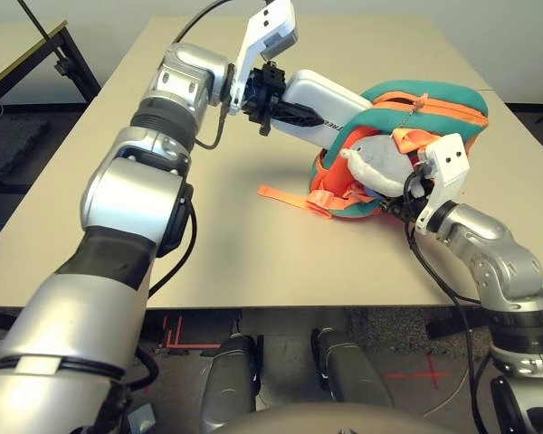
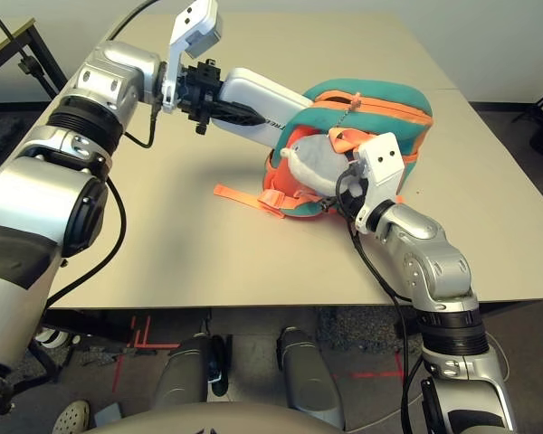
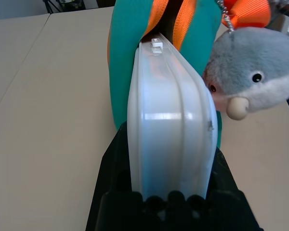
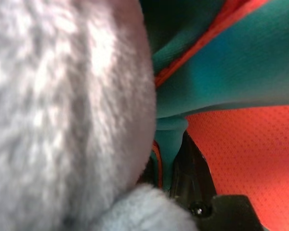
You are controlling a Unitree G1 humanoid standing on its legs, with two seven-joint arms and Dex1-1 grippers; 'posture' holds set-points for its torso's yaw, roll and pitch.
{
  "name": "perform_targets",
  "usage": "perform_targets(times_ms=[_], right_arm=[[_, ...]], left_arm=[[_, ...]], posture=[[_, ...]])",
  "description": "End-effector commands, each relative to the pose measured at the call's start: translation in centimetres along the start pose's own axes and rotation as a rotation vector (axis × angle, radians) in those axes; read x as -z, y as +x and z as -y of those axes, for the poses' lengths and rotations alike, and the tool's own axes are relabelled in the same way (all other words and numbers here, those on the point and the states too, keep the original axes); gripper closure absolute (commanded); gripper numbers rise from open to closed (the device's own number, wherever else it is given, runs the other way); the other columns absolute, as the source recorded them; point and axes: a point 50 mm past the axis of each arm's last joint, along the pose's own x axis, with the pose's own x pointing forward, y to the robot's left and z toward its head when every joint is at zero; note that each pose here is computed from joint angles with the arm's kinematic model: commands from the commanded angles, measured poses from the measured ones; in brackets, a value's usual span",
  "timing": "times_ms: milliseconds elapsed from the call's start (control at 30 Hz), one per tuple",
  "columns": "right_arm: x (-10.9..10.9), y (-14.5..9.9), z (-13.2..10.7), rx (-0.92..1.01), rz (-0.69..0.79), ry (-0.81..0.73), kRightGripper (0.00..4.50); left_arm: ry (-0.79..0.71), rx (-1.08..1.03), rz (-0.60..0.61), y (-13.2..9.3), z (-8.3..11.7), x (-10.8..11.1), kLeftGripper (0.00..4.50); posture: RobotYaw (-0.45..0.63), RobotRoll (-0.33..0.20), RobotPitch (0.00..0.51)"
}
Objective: Put the pencil case into the backpack and zip it.
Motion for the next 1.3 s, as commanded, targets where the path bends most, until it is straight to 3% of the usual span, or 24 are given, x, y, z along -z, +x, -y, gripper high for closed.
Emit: perform_targets(times_ms=[33,100,200,367,400,767,1267,1300], right_arm=[[1.5,0.5,-0.4,-0.010,-0.076,0.029,4.35],[1.5,0.6,-0.5,-0.015,-0.074,0.028,4.35],[1.6,0.8,-0.7,-0.021,-0.072,0.029,4.35],[1.6,0.9,-0.7,-0.022,-0.071,0.029,4.35],[1.6,0.9,-0.7,-0.023,-0.071,0.028,4.35],[1.7,1.2,-0.6,-0.031,-0.071,0.026,4.35],[1.8,1.8,-0.6,-0.051,-0.067,0.020,4.35],[1.8,1.8,-0.7,-0.053,-0.067,0.018,4.35]], left_arm=[[-0.022,0.068,0.017,2.2,0.8,0.8,3.29],[-0.034,0.034,0.037,2.3,0.7,1.2,3.29],[-0.075,-0.022,0.085,1.9,0.4,1.3,2.29],[-0.095,-0.044,0.112,0.4,0.1,1.4,0.23],[-0.093,-0.046,0.115,-0.2,0.0,1.3,0.00],[-0.116,-0.182,0.158,-6.6,-0.6,0.4,0.00],[-0.274,-0.398,0.272,-8.1,0.5,3.0,0.00],[-0.288,-0.413,0.271,-8.1,0.5,3.3,0.17]], posture=[[-0.27,0.000,0.112],[-0.26,0.000,0.112],[-0.26,0.000,0.111],[-0.26,0.000,0.112],[-0.26,0.000,0.112],[-0.23,0.000,0.107],[-0.21,0.000,0.096],[-0.21,0.000,0.096]])
